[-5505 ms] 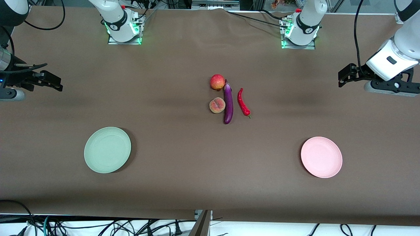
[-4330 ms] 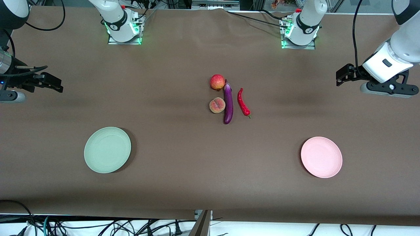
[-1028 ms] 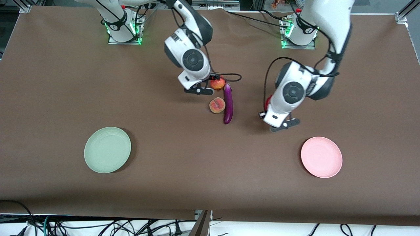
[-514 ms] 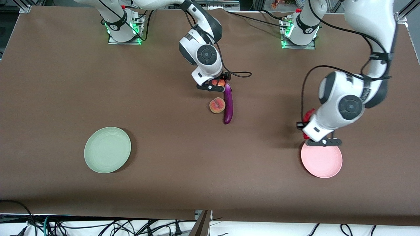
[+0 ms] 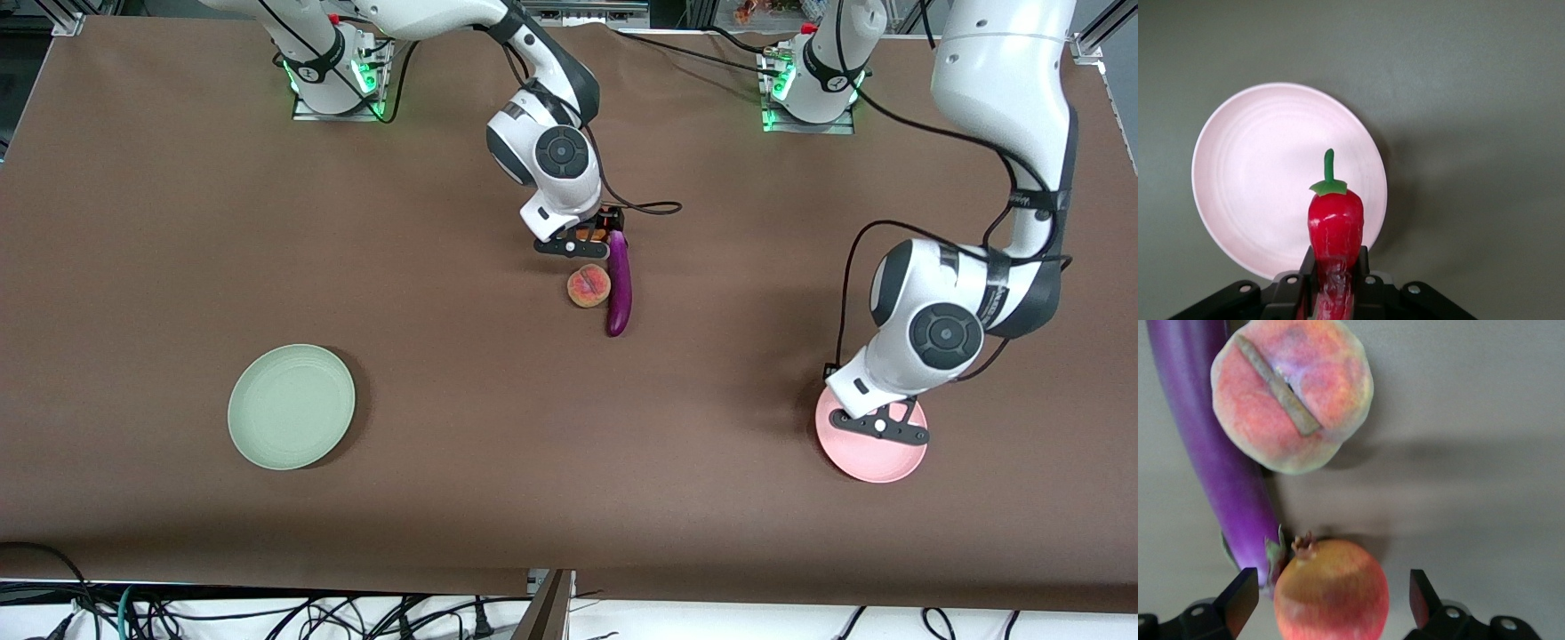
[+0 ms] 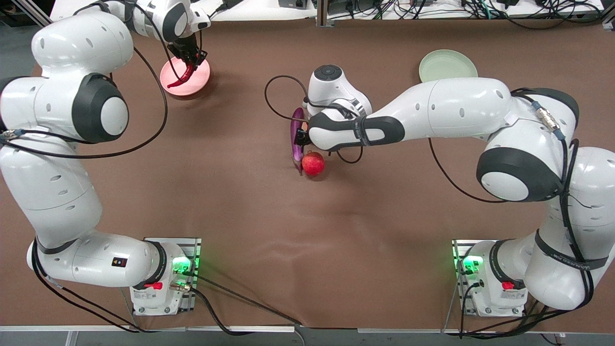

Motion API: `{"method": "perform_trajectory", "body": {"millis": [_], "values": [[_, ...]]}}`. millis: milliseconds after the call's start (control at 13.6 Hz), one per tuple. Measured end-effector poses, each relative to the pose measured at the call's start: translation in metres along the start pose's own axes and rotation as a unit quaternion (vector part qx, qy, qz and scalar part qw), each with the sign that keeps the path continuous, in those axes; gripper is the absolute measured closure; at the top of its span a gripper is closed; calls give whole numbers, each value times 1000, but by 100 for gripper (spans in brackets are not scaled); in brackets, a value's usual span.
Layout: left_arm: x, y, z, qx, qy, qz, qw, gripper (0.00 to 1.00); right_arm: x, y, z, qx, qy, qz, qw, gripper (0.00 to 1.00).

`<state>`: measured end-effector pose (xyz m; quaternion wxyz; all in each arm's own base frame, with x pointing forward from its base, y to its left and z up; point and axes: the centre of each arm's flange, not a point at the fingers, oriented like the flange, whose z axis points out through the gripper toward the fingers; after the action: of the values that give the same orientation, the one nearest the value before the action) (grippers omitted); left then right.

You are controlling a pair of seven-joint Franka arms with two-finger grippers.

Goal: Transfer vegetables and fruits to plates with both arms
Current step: 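Lower the red chili onto the pink plate with the left gripper, then grasp the red pomegranate with the right gripper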

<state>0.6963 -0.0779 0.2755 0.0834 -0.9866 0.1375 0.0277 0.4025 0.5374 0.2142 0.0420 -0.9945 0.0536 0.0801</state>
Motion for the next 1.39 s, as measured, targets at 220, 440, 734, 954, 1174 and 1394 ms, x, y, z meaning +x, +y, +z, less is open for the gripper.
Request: {"method": "perform_trajectory", "body": {"millis": [220, 440, 734, 954, 1174, 1394], "values": [[14, -18, 18, 2, 28, 44, 999, 76, 0, -1, 13, 1, 7, -6, 1000, 0], [14, -36, 36, -8, 33, 45, 998, 76, 0, -2, 14, 0, 13, -12, 1000, 5], [15, -33, 41, -15, 31, 44, 998, 76, 0, -2, 13, 0, 16, -13, 1000, 51], [15, -33, 43, -16, 30, 43, 998, 76, 2, -3, 12, 1, 22, -17, 1000, 83], [14, -36, 46, -16, 28, 41, 999, 76, 9, -3, -1, 7, 33, -16, 999, 84], [13, -35, 56, -18, 22, 42, 999, 76, 28, 12, -46, -15, 39, -24, 999, 84]]}}
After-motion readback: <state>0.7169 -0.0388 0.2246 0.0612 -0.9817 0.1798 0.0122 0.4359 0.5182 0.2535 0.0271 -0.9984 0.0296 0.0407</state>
